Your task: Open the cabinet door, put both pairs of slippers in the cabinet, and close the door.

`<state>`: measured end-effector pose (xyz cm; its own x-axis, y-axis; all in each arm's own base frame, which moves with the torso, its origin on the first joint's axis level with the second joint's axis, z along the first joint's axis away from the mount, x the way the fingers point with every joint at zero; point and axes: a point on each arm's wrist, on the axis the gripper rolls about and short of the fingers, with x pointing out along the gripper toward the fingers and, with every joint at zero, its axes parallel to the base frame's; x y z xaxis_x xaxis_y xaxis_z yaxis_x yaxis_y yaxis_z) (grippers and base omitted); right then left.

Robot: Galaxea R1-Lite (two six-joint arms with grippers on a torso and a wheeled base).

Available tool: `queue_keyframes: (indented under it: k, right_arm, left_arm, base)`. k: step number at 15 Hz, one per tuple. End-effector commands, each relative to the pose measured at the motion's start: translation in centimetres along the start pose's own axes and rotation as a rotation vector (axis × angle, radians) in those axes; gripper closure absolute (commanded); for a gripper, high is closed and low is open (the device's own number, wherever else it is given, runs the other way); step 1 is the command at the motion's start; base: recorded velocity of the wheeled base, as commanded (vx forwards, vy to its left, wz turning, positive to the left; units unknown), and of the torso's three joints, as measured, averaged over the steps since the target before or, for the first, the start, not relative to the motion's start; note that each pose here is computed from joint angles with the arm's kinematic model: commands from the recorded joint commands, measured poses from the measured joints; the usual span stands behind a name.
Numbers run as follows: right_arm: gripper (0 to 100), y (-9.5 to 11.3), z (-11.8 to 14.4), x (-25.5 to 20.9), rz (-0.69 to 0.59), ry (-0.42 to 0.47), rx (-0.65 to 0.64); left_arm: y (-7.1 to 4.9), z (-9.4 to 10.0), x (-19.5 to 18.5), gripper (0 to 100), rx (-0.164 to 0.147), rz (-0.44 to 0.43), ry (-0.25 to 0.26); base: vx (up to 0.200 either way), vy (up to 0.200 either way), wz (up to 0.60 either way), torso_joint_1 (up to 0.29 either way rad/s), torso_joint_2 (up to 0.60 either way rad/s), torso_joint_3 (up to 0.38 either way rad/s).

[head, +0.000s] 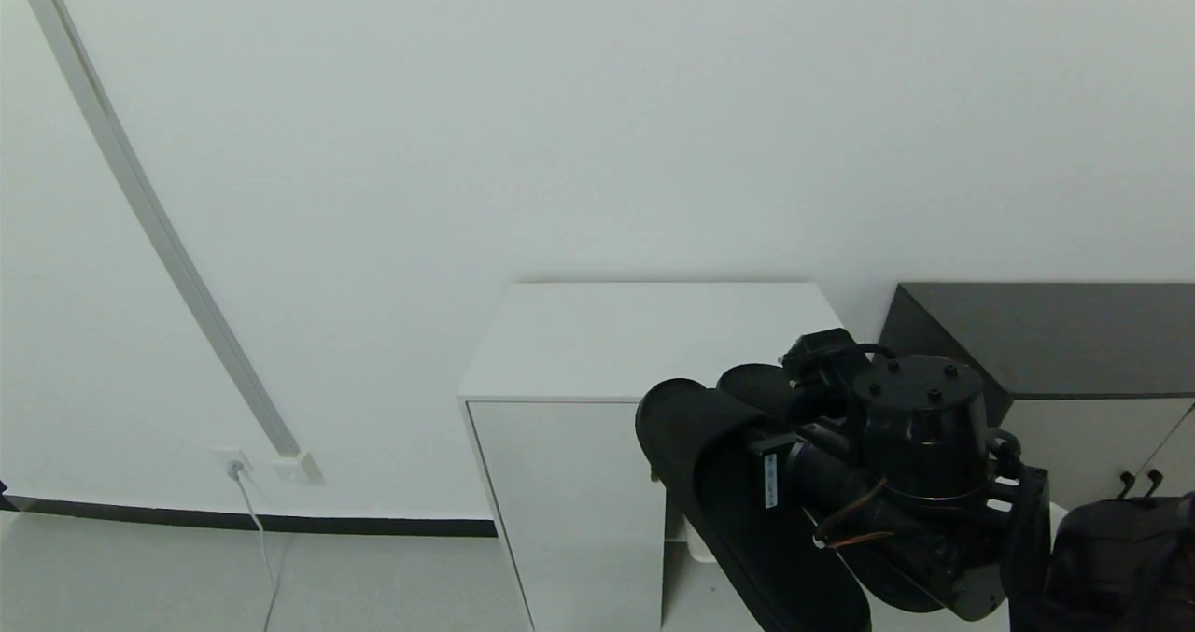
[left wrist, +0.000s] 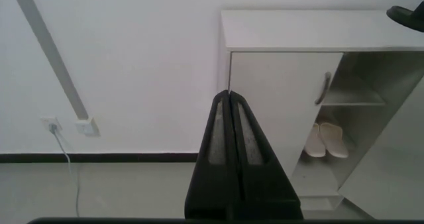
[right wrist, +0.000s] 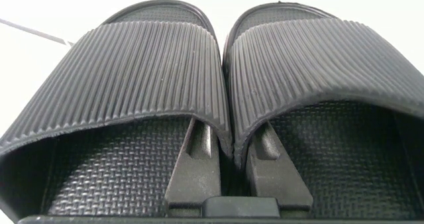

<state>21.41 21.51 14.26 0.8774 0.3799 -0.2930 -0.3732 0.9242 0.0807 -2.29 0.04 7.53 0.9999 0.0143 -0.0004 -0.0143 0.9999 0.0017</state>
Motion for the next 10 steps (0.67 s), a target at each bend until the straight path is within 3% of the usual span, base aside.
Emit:
queue_keyframes:
  k: [1, 6, 10]
  right_arm:
    - [100, 0.01, -0.09, 0.04, 0.000, 0.003, -0.001]
    - [100, 0.00, -0.12, 0.04, 0.001, -0.004, 0.002]
    - [100, -0.07, -0.34, -0.03, 0.005, -0.012, -0.009]
  left_arm:
    - [0.00, 0.00, 0.01, 100, 0.000, 0.000, 0.001]
    - [0.00, 0.00, 0.01, 100, 0.000, -0.002, 0.001]
    - [0.00, 0.00, 0.01, 100, 0.001, 0.000, 0.001]
  base:
    - [0.000, -0.200, 0.00, -0.002, 0.00, 0.007]
    - [0.000, -0.200, 0.00, 0.003, 0.00, 0.002]
    - [0.000, 0.000, 0.00, 0.000, 0.00, 0.000]
